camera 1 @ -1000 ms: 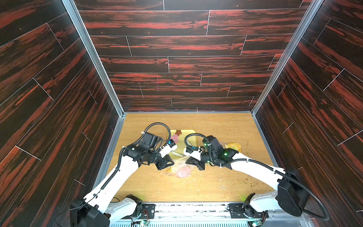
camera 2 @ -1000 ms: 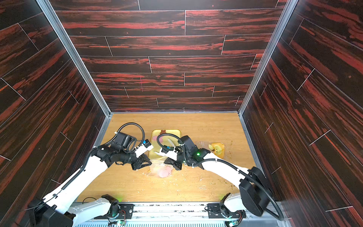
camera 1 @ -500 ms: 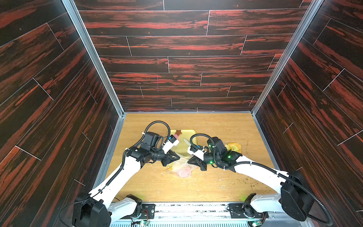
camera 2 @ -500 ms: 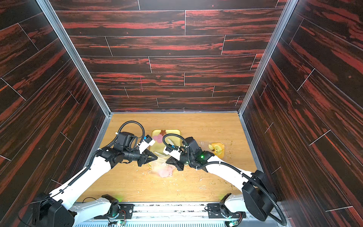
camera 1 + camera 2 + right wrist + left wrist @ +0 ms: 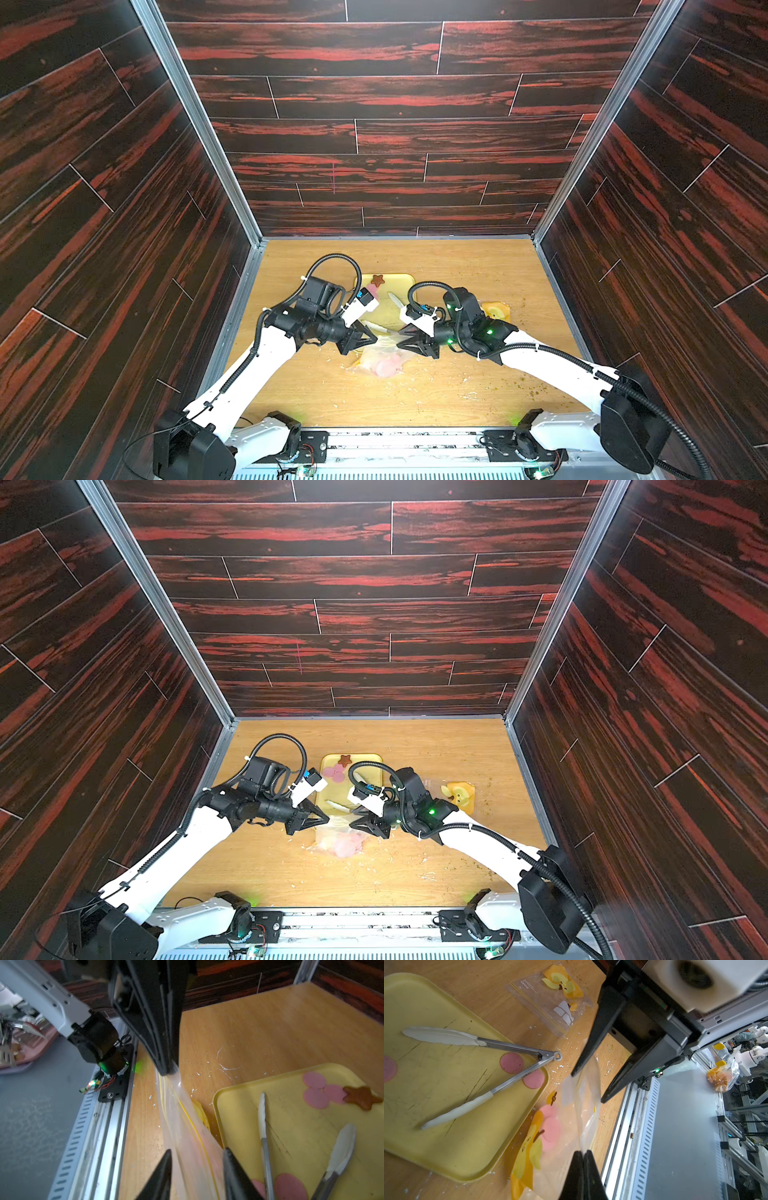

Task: Put the cookies into a resealable bag to prevent moisture
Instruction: Close the ziploc bag at the center of the board.

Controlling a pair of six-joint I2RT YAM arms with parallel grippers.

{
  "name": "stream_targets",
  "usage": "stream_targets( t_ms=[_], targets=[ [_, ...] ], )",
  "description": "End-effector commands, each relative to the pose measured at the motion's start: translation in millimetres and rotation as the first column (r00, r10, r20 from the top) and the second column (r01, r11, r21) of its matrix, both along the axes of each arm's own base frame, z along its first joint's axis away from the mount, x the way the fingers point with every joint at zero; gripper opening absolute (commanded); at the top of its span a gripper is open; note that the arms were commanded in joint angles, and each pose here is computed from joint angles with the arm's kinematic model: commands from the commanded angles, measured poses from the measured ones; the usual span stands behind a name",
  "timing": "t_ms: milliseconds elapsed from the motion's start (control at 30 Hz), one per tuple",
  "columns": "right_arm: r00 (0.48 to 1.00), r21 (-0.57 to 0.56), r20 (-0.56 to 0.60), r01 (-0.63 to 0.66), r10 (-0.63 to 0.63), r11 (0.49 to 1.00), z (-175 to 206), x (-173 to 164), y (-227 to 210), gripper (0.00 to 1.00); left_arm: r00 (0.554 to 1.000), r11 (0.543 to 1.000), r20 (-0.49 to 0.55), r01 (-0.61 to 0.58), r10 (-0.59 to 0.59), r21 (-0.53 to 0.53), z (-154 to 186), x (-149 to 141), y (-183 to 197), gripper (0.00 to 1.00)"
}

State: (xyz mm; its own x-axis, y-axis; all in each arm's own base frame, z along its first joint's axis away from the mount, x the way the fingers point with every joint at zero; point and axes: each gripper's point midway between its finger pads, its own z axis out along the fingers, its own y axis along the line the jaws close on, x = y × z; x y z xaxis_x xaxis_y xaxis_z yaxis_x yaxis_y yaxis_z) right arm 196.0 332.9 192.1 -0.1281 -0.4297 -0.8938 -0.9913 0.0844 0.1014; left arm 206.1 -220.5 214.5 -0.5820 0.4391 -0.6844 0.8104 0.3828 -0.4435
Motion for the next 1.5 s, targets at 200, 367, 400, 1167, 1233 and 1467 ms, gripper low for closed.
stream_targets(
  t_ms=[200, 367, 400, 1167, 1233, 1467],
  targets=[
    [0.992, 0.013, 0.019, -0.124, 0.124, 0.992, 12, -3, 21, 0.56, 0.998, 0.998, 0.024, 0.057, -0.058, 0.017, 6, -6, 3, 0.0],
    [0.979, 0.04, -0.007, -0.203, 0.204, 0.978, 17, -7, 32, 0.58, 0.995, 0.997, 0.069, 0.077, -0.078, 0.022, 9, -6, 4, 0.0],
    [0.974, 0.037, -0.029, -0.222, 0.223, 0.974, 15, -9, 34, 0.57, 0.994, 0.997, 0.08, 0.073, -0.075, 0.026, 10, -4, 4, 0.01],
    [0.932, 0.065, -0.167, -0.316, 0.322, 0.947, 16, -19, 43, 0.02, 0.994, 0.999, 0.109, 0.029, -0.034, 0.043, 15, 3, 8, 0.17],
    [0.937, 0.062, -0.163, -0.303, 0.31, 0.951, 15, -18, 42, 0.01, 0.995, 0.997, 0.098, -0.009, 0.002, 0.072, 10, 4, 13, 0.26],
    [0.944, 0.081, -0.157, -0.28, 0.29, 0.957, 17, -14, 38, 0.0, 0.992, 0.995, 0.09, -0.08, 0.085, -0.06, 10, 2, 9, 0.34]
  ],
)
